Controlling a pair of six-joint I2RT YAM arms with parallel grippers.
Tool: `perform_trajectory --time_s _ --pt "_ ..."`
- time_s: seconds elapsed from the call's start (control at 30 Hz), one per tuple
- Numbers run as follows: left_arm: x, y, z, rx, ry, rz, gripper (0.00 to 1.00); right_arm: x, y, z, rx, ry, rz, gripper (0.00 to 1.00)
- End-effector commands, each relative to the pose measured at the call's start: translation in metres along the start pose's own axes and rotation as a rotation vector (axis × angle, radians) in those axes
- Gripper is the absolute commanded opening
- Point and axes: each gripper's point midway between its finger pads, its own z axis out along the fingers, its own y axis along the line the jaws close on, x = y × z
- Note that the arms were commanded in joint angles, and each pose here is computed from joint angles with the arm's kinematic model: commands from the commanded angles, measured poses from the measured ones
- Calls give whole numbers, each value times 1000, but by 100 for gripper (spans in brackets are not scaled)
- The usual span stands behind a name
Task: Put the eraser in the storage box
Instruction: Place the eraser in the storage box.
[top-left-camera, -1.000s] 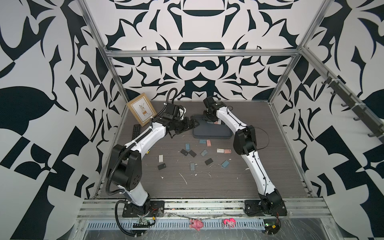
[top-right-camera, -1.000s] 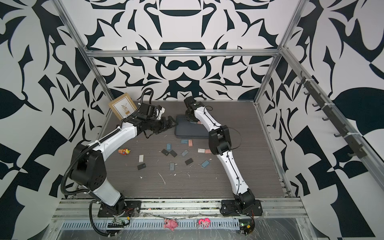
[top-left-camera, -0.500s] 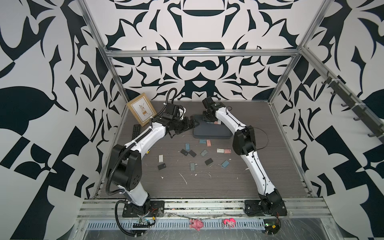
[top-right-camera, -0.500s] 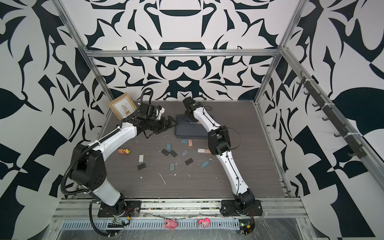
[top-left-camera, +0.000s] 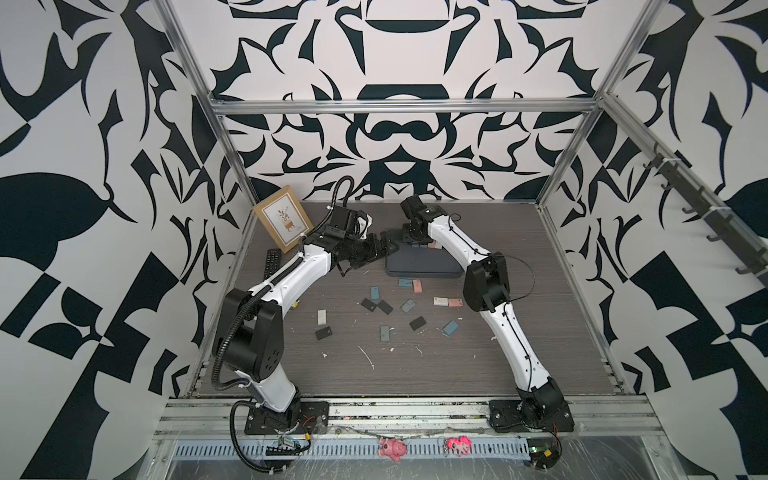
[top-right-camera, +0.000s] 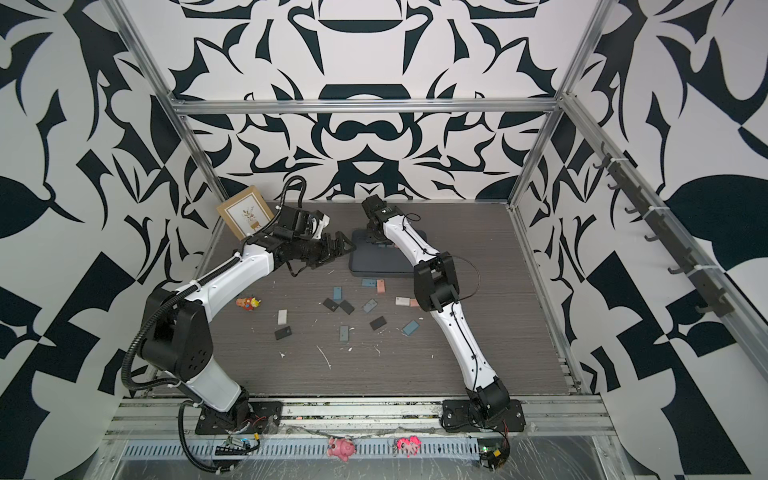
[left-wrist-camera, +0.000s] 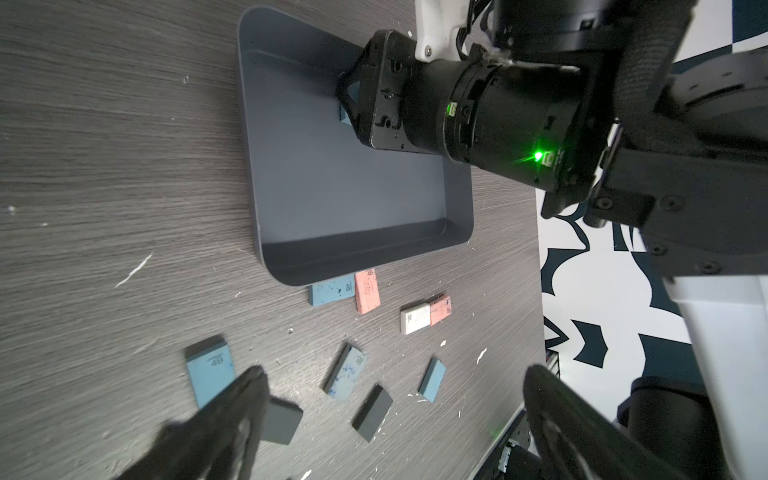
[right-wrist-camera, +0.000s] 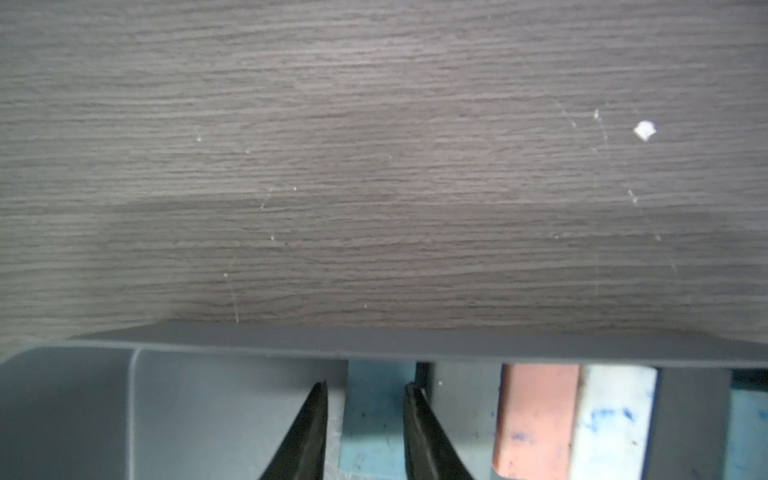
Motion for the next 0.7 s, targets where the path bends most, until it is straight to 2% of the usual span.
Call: perform_trajectory --time_s 0.0,0.47,0.67 --pt "-5 -7 -7 24 -21 5 99 -8 3 -22 -2 -20 -15 36" --pt "-7 -6 -11 19 -34 13 99 -29 6 -56 -29 -76 -27 41" --pt "-9 -3 -13 -3 -46 26 99 -38 5 -84 -42 -101 -23 45"
